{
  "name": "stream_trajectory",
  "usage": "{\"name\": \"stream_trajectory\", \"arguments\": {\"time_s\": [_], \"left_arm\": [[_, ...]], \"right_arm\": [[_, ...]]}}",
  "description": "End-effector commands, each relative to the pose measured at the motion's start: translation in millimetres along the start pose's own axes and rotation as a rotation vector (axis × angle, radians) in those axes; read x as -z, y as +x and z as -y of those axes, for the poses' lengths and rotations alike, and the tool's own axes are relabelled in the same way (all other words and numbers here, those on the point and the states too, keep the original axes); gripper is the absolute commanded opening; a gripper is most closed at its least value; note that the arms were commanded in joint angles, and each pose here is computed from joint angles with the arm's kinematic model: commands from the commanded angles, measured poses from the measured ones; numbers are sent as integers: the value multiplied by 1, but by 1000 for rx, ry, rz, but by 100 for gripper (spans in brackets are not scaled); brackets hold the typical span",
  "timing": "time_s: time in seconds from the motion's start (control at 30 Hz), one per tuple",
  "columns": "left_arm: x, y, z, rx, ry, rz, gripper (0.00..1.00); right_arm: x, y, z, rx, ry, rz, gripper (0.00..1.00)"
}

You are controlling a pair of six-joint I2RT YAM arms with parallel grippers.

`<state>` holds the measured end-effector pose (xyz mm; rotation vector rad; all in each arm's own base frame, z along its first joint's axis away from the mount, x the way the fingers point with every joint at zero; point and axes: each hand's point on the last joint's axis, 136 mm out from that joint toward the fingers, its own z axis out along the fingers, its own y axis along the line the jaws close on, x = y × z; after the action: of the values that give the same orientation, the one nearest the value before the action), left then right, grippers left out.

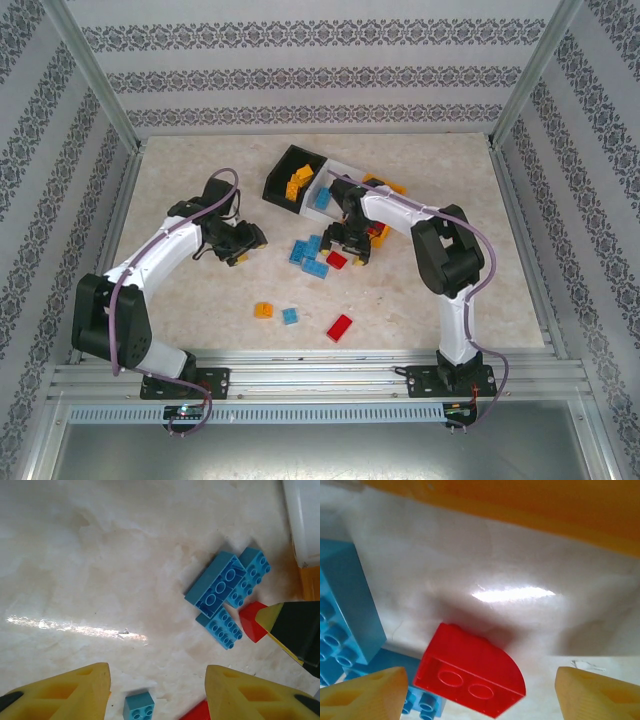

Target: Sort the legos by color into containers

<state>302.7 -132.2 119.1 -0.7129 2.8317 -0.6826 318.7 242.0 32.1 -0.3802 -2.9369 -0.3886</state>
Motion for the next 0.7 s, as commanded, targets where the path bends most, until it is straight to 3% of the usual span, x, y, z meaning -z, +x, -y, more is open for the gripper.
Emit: {"name": "stream_trajectory", "arguments": {"time_s": [0.0,0.27,0.57,0.67], "left_arm": [[6,-1,-8,-10,-10,12,53],[5,-3,-8,-10,-3,6,53],[-1,-2,-11,0,4,3,53],[-2,-2,-11,3,5,2,53]], "right_arm": [[-4,-1,-4,-9,40,2,77],[-15,-2,-4,3,67,-18,70],[-9,3,0,33,74,-5,41],[-2,6,1,38,71,6,40]]}}
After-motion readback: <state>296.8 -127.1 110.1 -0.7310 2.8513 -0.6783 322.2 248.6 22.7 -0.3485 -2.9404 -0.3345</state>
